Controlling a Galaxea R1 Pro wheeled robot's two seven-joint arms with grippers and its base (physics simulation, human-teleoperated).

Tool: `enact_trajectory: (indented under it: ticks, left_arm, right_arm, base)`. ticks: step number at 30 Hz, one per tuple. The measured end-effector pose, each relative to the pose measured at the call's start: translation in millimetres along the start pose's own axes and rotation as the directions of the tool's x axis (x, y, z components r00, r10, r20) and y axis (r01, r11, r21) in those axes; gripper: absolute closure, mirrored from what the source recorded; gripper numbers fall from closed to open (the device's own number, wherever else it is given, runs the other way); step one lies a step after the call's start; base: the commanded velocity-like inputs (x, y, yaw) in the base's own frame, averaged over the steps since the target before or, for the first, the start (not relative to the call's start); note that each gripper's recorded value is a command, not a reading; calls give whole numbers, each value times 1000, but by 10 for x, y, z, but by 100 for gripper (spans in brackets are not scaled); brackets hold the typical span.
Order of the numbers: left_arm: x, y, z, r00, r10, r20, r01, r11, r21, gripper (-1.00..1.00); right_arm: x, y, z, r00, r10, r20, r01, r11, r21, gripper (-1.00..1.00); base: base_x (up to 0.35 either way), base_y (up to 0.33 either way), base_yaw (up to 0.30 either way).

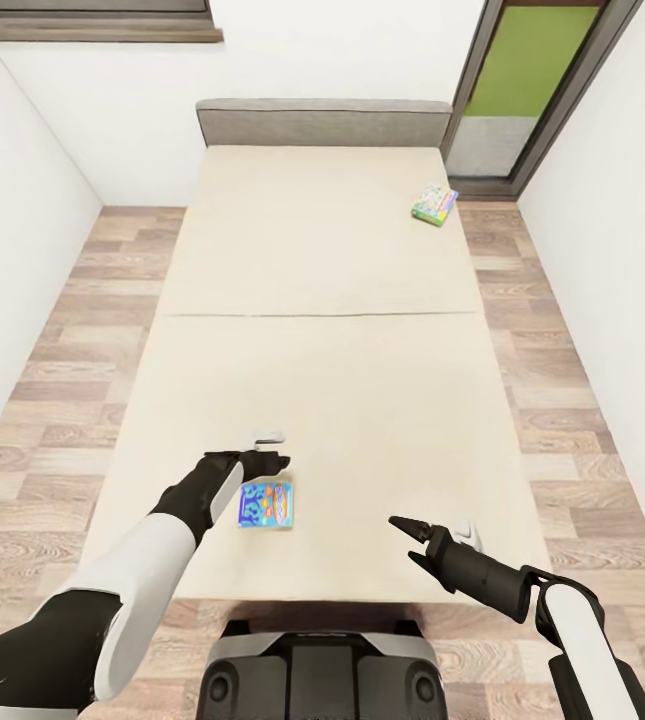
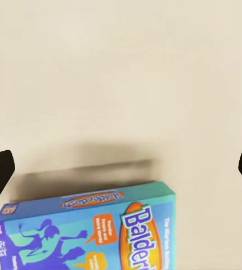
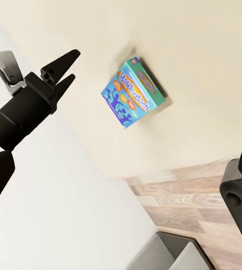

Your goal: Put all the toys in the child's room - the three board games (two on the bed and one on the table), the two jigsaw puzzles on the table, and the tennis ball on the table - inside the toy box on the table in the child's room.

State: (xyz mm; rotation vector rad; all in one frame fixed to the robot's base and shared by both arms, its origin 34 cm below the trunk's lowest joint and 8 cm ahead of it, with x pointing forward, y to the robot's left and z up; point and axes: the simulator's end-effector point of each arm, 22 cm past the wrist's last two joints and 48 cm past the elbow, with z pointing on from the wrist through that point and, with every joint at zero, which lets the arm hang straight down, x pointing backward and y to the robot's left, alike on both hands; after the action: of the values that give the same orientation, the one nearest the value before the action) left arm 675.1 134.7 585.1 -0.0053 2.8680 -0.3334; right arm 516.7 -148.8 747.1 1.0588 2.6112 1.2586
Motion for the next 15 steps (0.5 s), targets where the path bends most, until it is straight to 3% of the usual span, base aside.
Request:
enact_trajectory:
  ticks: [15]
  left_arm:
    - [115,63,95,1000,-1,-17,1,1000,-6,-100]
  right_arm:
    - [23,-98,42,1000,16,-10,-16,1000,14,-100]
  base:
    - [0,0,0]
